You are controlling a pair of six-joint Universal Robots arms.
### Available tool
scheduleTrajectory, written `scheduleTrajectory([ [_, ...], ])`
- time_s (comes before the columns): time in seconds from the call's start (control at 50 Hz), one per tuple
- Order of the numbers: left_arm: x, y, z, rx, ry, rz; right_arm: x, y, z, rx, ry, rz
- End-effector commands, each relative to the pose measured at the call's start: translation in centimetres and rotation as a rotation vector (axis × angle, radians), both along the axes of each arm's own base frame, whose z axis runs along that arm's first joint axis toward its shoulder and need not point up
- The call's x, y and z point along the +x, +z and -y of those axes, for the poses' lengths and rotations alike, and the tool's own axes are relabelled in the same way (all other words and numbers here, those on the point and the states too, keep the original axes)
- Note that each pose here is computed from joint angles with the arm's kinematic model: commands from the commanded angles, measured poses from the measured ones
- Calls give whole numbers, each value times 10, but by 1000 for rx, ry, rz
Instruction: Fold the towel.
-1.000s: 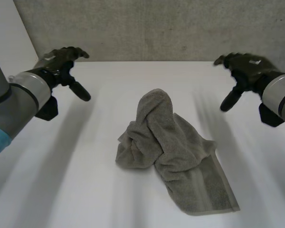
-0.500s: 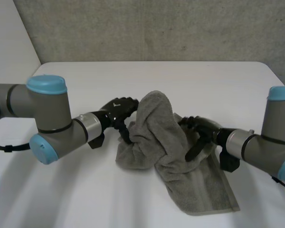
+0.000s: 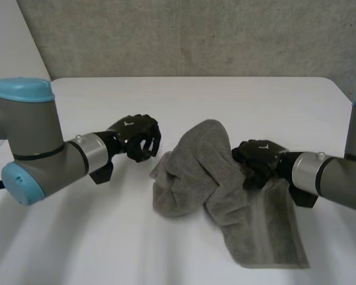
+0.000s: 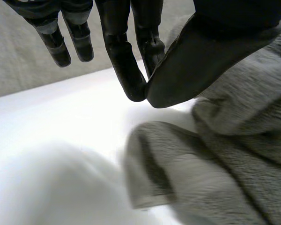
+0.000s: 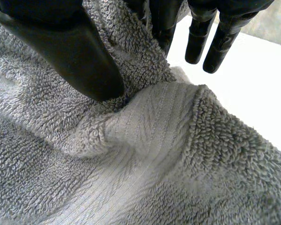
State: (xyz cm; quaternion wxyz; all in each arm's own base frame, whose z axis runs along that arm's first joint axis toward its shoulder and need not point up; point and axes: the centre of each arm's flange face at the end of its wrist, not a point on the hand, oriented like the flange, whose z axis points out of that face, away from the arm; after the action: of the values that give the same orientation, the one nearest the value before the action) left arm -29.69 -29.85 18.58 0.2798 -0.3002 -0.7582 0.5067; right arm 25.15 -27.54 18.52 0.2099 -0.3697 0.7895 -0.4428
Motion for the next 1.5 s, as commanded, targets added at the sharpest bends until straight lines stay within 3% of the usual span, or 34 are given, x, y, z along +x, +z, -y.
scheduleTrajectory([
  [0.02, -2, -3, 20, -95, 27, 12, 20, 11, 28, -108, 56, -21],
  [0.1, -11, -1, 33, -209, 68, -8, 34, 24, 32, -176, 68, -18],
  [0.2, -27, -3, 22, -261, 38, -40, 51, 26, 12, -187, 86, -49],
  [0.4, -35, -44, 15, -179, 24, -34, 26, 4, -32, -124, 61, -101],
  [0.74, -34, -74, 10, -103, 7, -1, -5, 0, -39, -159, 19, -54],
  [0.84, -41, -78, 2, -91, -37, -7, -6, -7, -47, -131, 31, -54],
  [0.94, -56, -76, -17, -80, -148, -34, -6, -9, -48, -128, 32, -54],
  [1.08, -62, -77, -24, -70, -192, -41, -6, -10, -47, -134, 31, -53],
  [1.3, -48, -73, -23, -10, -154, -2, -9, 4, -38, -183, 28, -58],
  [1.46, -13, -37, -5, -23, -54, 15, -5, 13, -30, -339, 187, -243],
  [1.5, -10, -31, 2, -57, -33, 18, 5, 18, -5, -431, 197, -269],
])
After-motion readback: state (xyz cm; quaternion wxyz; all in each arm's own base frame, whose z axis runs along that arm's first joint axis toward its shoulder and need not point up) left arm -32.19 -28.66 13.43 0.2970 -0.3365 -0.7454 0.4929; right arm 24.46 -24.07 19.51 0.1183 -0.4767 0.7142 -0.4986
